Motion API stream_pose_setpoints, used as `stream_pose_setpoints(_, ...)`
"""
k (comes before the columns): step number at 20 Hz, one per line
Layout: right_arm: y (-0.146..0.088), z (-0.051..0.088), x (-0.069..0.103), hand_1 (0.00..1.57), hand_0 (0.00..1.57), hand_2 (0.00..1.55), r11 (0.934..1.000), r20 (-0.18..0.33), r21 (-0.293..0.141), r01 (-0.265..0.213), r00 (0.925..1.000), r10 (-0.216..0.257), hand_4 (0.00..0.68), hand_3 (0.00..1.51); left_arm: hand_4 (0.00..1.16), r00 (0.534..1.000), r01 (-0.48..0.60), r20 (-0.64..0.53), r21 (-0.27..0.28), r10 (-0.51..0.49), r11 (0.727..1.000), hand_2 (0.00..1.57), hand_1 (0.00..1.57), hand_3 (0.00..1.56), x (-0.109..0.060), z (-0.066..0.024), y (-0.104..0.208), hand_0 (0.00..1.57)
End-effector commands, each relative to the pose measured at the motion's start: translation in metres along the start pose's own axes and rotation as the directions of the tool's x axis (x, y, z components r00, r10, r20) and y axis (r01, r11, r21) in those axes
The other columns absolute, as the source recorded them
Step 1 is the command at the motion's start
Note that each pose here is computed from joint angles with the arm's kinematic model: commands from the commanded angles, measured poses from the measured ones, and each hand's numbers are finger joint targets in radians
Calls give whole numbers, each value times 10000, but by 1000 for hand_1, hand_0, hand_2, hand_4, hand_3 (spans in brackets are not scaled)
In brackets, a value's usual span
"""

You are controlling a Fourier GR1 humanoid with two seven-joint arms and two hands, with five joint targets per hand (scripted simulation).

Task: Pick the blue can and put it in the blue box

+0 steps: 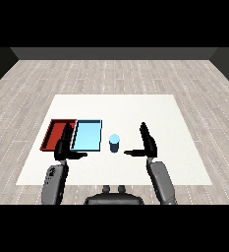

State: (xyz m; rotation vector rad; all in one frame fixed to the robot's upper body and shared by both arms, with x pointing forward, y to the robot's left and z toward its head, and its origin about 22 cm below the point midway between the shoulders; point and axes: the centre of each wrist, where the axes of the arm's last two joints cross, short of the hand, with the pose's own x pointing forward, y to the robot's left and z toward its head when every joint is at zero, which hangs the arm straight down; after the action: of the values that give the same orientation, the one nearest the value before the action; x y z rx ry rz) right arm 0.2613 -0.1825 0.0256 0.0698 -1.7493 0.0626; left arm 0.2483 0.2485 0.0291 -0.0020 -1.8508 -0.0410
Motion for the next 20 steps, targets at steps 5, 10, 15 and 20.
stream_pose_setpoints(5, 181, 28, -9, 0, 0, 0, 9953, 921, 261, 932, 9912, -952, 0, 0, 0, 9794, -409, 1972, -188, 438, 9990, 0, 0, 0, -128, -11, 156, 0)
stream_pose_setpoints(10, 208, 95, -44, 0, 0, 0, 9946, 1100, 539, 887, 9895, -942, 0, 0, 0, 9776, -590, 2017, -114, 601, 9982, 0, 0, 0, -46, -65, 228, 0)
stream_pose_setpoints(15, 53, -27, -62, 0, 0, 0, 9925, 835, 340, 1176, 9892, -1201, 0, 0, 0, 9787, -606, 1962, -18, 598, 9982, 0, 0, 0, 32, 249, -29, 0)
stream_pose_setpoints(20, 350, 49, -13, 0, 0, 0, 9871, 803, 630, 1474, 9851, -1522, 0, 0, 0, 9811, -437, 1882, -70, 442, 9990, 0, 0, 0, -56, 42, 149, 0)
